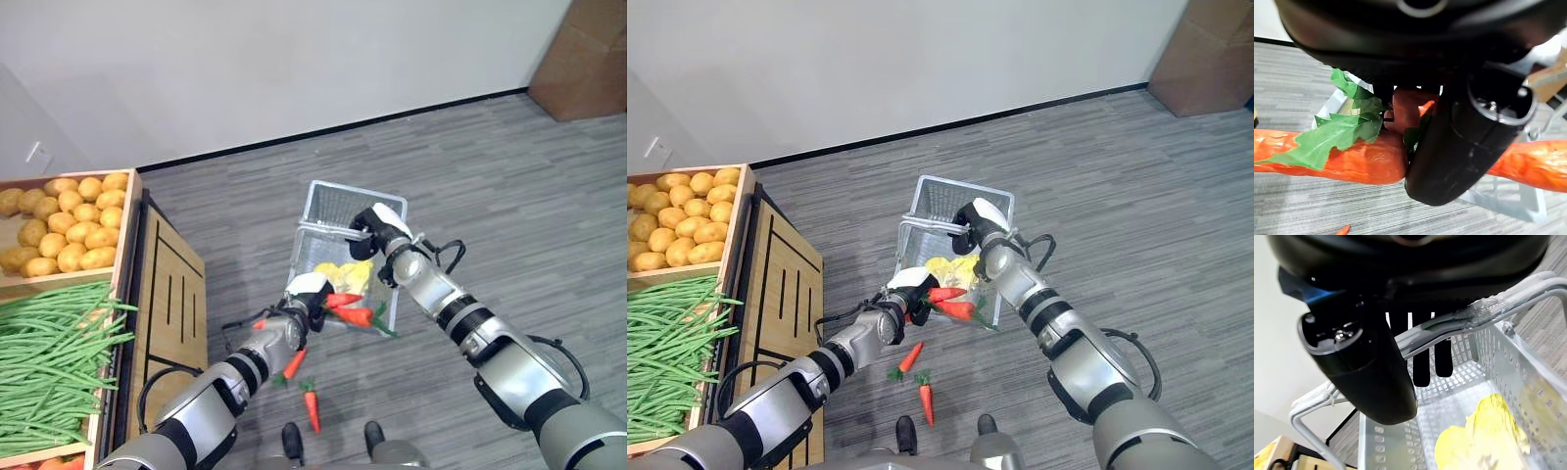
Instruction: Get the vegetables into the basket
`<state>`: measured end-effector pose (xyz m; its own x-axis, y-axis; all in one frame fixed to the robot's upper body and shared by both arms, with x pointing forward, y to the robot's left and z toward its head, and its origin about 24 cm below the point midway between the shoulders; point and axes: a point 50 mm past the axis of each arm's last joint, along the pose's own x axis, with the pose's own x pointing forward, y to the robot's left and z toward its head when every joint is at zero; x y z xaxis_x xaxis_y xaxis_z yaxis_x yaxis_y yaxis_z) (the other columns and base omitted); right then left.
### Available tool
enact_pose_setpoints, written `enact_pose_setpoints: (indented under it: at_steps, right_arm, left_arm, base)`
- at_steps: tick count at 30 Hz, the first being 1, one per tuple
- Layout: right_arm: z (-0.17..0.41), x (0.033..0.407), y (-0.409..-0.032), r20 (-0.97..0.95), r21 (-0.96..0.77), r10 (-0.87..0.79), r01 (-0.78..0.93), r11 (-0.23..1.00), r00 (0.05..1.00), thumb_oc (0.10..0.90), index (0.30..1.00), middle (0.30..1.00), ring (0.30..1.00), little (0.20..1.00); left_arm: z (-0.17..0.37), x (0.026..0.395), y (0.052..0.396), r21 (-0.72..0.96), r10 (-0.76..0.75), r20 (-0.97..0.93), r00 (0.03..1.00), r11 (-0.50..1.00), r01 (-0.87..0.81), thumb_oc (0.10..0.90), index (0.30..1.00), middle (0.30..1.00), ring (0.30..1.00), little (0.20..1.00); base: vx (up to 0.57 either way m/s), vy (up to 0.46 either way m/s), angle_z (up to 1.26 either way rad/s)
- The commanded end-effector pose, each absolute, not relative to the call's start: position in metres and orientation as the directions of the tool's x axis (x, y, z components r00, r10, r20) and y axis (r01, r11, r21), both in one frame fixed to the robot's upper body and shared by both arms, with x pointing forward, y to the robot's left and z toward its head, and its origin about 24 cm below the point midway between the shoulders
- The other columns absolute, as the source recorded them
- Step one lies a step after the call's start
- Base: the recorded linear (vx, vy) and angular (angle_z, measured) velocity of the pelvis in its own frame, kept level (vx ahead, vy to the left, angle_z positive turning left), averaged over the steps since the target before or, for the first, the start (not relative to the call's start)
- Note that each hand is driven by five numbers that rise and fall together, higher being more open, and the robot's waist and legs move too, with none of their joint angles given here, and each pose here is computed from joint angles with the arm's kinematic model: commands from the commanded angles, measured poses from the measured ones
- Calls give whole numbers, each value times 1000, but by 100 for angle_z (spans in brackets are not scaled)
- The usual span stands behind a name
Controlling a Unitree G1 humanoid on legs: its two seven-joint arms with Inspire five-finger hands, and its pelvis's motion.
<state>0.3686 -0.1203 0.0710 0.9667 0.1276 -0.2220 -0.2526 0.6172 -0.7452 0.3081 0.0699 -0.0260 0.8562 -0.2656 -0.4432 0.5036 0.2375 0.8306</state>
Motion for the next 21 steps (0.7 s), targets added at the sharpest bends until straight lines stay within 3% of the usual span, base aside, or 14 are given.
enact_pose_setpoints:
  at_steps: [1,10,21]
  right_arm:
    - [163,380,-72,169,-722,289,-81,688,942,400,300,300,300,300]
    - [113,362,-67,3,-753,347,-226,618,938,400,300,300,300,300]
    - [94,353,-65,-56,-737,364,-285,613,930,400,300,300,300,300]
  left_arm:
    - [-1,332,58,904,-285,-359,889,131,407,400,300,300,300,300]
    - [28,340,45,933,-364,-272,891,129,337,400,300,300,300,300]
    - [49,336,23,939,-463,-195,864,166,301,400,300,300,300,300]
  base:
    - [-18,-15,-8]
    - [-6,-4,-6]
    - [0,0,0]
